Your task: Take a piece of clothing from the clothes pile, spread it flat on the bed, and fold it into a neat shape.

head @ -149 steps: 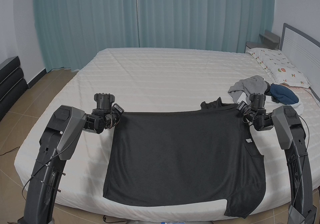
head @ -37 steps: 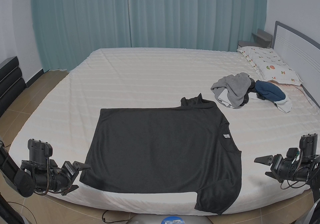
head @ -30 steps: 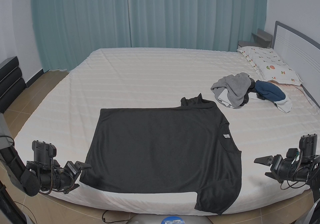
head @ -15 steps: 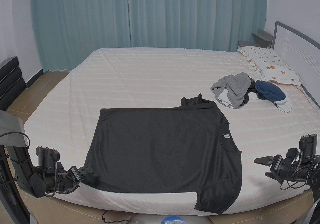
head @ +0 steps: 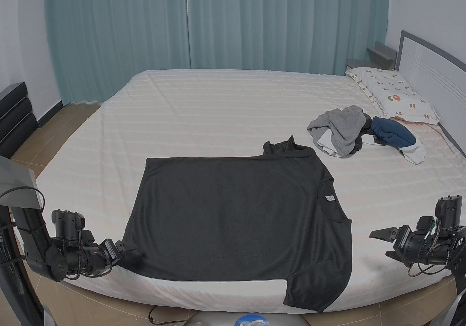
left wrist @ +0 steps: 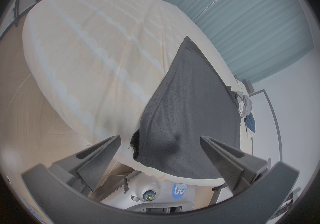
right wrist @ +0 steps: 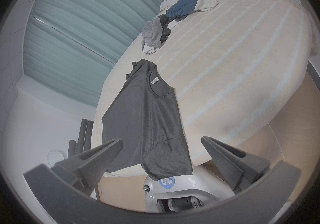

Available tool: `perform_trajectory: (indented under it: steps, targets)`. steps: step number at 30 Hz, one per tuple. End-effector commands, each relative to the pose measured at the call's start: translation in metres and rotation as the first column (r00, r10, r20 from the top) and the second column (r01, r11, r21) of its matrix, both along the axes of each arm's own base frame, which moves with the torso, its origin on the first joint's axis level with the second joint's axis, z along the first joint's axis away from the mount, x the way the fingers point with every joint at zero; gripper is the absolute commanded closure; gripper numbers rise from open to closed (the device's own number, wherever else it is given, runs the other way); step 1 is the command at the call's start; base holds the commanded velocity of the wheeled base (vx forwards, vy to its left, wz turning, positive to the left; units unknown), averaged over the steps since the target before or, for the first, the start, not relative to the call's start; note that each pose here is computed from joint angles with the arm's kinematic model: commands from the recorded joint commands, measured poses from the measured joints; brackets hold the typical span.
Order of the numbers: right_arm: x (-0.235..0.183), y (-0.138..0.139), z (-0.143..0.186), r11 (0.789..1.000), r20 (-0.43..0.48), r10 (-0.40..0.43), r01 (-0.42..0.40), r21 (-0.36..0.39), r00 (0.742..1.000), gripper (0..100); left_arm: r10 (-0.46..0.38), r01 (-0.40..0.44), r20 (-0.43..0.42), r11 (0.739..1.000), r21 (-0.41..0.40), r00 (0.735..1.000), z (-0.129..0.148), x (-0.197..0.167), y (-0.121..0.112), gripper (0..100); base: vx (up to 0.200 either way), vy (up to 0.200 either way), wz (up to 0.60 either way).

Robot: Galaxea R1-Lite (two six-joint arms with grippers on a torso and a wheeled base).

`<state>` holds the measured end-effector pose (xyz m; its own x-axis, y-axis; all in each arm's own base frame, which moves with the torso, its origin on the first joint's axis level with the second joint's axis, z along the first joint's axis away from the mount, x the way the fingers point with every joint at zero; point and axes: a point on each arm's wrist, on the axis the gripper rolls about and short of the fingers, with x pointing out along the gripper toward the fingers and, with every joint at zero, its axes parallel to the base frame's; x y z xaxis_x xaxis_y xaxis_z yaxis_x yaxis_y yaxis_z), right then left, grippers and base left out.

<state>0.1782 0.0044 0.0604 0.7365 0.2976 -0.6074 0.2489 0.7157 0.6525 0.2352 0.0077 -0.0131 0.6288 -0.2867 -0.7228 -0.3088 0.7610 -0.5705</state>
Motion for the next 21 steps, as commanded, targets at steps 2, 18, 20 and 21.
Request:
perform_trajectory:
  steps: [2,18,20,21]
  targets:
    - [0.0001,0.0001,-0.0007,1.000,-0.004,0.000,0.000,0.000,1.000,0,-0.012,0.012,-0.012,1.000,0.010,1.000,-0.0048,0.0016,-0.0015,0,0.000,0.000,0.00]
    - [0.0001,0.0001,-0.0007,1.000,-0.004,0.000,0.000,0.000,1.000,0,-0.021,0.021,-0.017,0.999,0.046,1.000,-0.0086,0.0043,-0.0057,100,0.000,0.000,0.00]
    - [0.0001,0.0001,-0.0007,1.000,-0.003,0.001,-0.001,-0.001,1.000,0,-0.018,0.019,-0.025,0.999,0.047,1.000,-0.0088,0.0019,-0.0054,100,0.000,0.000,0.00]
    - [0.0001,0.0001,-0.0007,1.000,-0.004,0.000,0.000,0.000,1.000,0,-0.017,0.018,-0.026,0.999,0.046,1.000,-0.0088,0.0019,-0.0054,100,0.000,0.000,0.00]
